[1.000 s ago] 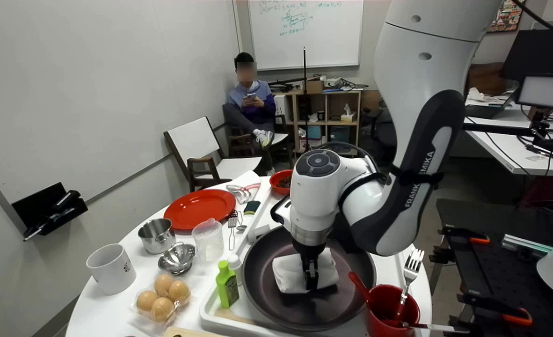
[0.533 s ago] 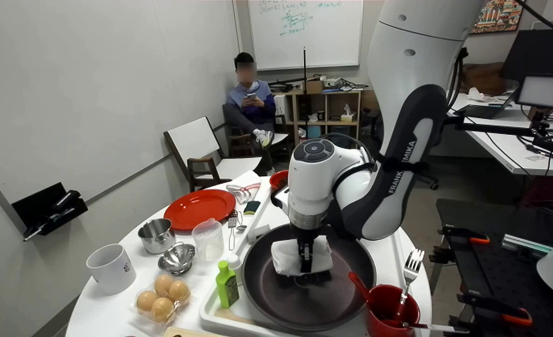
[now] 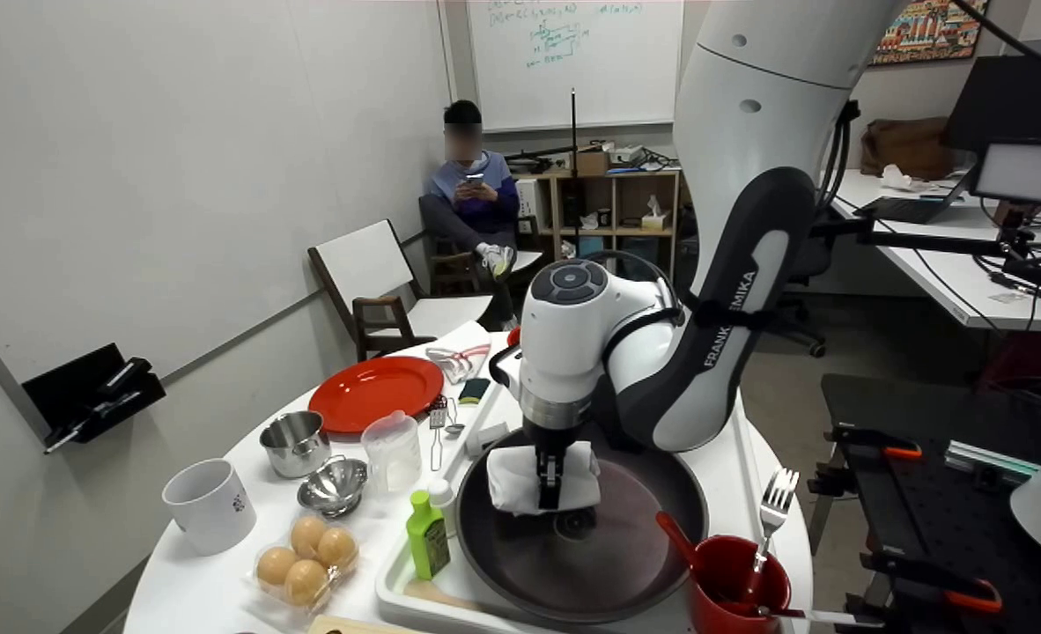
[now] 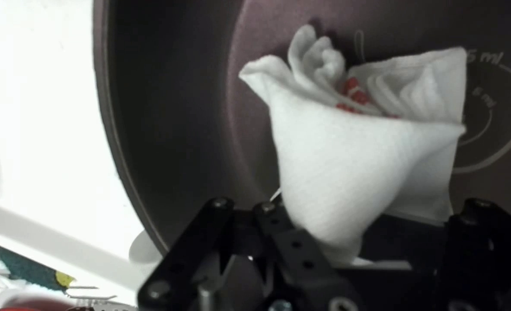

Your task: Use the white cloth to wipe the pan

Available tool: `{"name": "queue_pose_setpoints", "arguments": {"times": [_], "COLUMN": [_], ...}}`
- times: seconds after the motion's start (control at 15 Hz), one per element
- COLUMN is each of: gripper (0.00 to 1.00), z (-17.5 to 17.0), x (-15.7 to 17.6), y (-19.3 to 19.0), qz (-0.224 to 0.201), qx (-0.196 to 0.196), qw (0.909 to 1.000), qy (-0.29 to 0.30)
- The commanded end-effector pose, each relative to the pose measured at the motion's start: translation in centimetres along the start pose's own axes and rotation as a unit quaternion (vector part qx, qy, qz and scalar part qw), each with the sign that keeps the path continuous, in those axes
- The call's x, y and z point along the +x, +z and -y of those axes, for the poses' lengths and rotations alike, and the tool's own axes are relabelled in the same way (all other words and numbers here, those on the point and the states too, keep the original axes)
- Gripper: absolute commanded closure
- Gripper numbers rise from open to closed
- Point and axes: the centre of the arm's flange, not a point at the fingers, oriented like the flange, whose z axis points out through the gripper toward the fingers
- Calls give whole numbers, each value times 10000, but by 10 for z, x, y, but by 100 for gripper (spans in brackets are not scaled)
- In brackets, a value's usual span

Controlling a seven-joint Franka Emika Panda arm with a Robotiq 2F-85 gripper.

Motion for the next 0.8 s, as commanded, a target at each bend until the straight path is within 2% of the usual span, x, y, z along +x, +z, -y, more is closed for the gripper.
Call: {"name": "queue_pose_setpoints", "arguments": {"times": [0.0, 0.47, 0.73], "gripper": [94, 94, 94], "z": [12, 36, 61], "x": [23, 31, 28], "y": [5, 8, 3], "qz": [-55, -64, -97], "qx": [-46, 31, 112], "qw": [10000, 9998, 9990], "qy": [46, -175, -419]}}
